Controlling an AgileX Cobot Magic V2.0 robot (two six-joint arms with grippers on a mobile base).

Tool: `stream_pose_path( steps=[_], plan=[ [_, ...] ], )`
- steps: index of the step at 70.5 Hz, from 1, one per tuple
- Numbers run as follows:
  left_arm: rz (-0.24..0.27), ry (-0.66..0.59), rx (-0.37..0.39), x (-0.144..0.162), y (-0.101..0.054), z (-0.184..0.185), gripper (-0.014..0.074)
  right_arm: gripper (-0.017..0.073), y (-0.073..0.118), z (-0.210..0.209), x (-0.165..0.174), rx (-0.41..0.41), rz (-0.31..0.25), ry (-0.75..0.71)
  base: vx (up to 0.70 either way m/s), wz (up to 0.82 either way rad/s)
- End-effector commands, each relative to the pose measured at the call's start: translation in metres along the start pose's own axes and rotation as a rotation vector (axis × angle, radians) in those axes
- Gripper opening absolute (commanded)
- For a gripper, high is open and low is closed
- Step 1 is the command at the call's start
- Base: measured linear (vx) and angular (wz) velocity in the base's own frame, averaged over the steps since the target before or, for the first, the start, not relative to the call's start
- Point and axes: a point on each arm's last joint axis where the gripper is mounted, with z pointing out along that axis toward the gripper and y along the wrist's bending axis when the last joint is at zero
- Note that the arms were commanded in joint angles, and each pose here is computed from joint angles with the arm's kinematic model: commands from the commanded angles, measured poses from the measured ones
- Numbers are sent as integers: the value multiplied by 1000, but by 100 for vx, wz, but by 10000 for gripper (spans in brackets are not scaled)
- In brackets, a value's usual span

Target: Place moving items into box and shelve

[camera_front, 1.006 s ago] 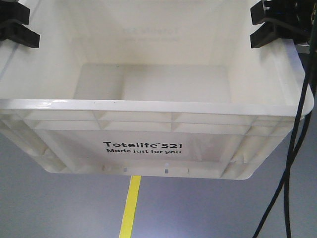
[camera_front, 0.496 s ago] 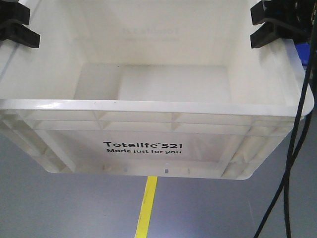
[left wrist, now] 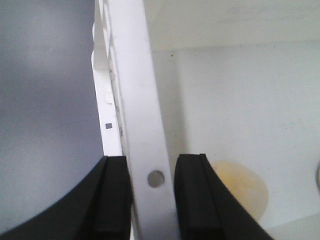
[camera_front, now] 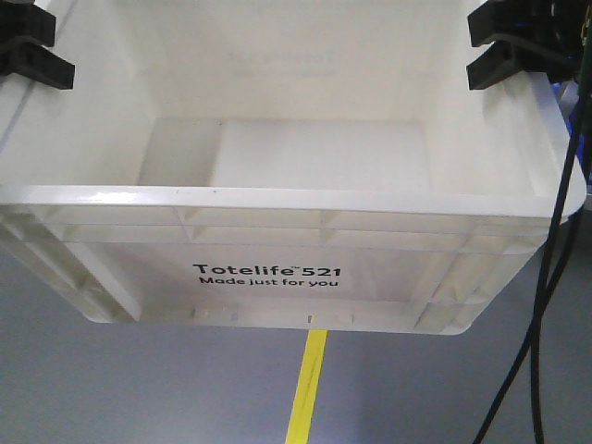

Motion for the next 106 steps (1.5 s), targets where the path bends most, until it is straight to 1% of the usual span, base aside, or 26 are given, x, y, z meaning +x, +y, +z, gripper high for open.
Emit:
stream_pose_path(
  steps=[1, 71, 106],
  plan=[
    [-24, -202, 157, -14, -24, -30, -17, -12, 13, -28, -11, -98, -26, -196, 51, 4],
    [-24, -202, 157, -14, -24, -30, -17, -12, 13, -28, -11, -97, -26, -196, 52, -3],
    [-24, -202, 157, -14, -24, -30, -17, -12, 13, -28, -11, -97, -26, -195, 53, -12]
  ],
)
